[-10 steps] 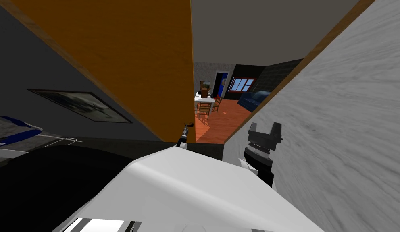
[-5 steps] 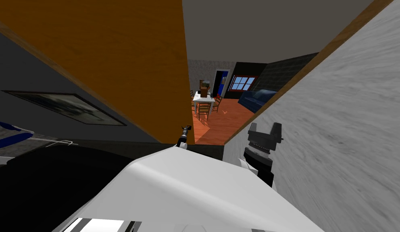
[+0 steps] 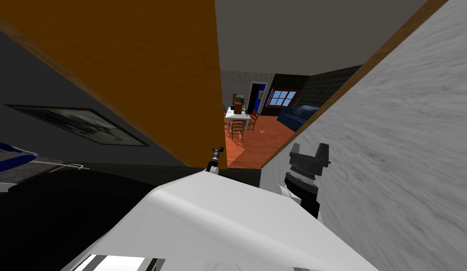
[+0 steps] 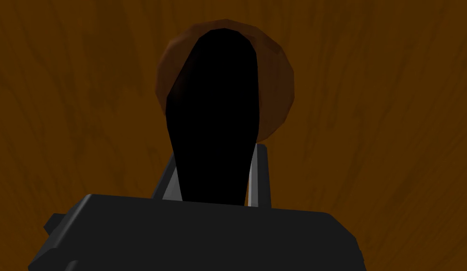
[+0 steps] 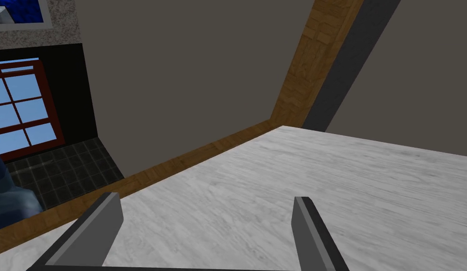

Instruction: Pull the door open

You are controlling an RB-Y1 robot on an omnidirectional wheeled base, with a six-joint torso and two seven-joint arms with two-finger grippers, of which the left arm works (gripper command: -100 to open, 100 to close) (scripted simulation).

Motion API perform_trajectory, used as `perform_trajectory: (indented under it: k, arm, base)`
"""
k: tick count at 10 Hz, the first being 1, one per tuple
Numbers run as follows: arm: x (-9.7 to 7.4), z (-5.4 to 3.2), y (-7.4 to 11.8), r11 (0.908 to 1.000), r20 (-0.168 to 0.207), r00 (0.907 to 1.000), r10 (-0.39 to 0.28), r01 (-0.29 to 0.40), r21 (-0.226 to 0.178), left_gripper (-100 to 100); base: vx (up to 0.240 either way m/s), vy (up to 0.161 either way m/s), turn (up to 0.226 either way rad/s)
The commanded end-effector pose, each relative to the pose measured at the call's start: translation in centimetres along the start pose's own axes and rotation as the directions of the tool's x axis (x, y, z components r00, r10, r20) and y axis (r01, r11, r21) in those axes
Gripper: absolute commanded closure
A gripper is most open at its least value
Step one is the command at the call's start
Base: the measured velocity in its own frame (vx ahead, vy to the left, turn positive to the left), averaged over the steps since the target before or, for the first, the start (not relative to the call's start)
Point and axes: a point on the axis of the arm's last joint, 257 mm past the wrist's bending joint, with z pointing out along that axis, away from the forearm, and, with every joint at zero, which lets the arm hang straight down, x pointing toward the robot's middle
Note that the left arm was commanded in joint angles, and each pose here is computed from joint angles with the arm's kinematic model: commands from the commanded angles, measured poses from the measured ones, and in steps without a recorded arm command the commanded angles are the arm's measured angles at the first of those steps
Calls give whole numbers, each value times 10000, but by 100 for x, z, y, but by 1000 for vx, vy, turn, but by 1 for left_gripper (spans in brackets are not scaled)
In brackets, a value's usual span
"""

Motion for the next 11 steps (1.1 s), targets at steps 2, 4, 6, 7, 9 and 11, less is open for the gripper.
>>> perform_trajectory:
  k: [2,4,6,7,9,11]
  arm:
    - [-5,-18,31,9999,-9,10000,-60,60,-80,100]
    - [-4,-17,37,9999,-27,9999,-132,132,-100,100]
    - [-4,-16,46,9996,-58,9997,-242,241,-132,100]
    - [-5,-15,50,9995,-74,9995,-291,290,-144,100]
    - [-8,-12,61,9989,-131,9990,-437,435,-182,100]
    - [-16,-6,71,9980,-218,9980,-593,588,-219,100]
  base:
    - [-186,13,-25]
    - [-224,37,-23]
    - [-206,-1,-7]
    - [-187,-19,33]
    - [-190,35,13]
    - [-165,13,39]
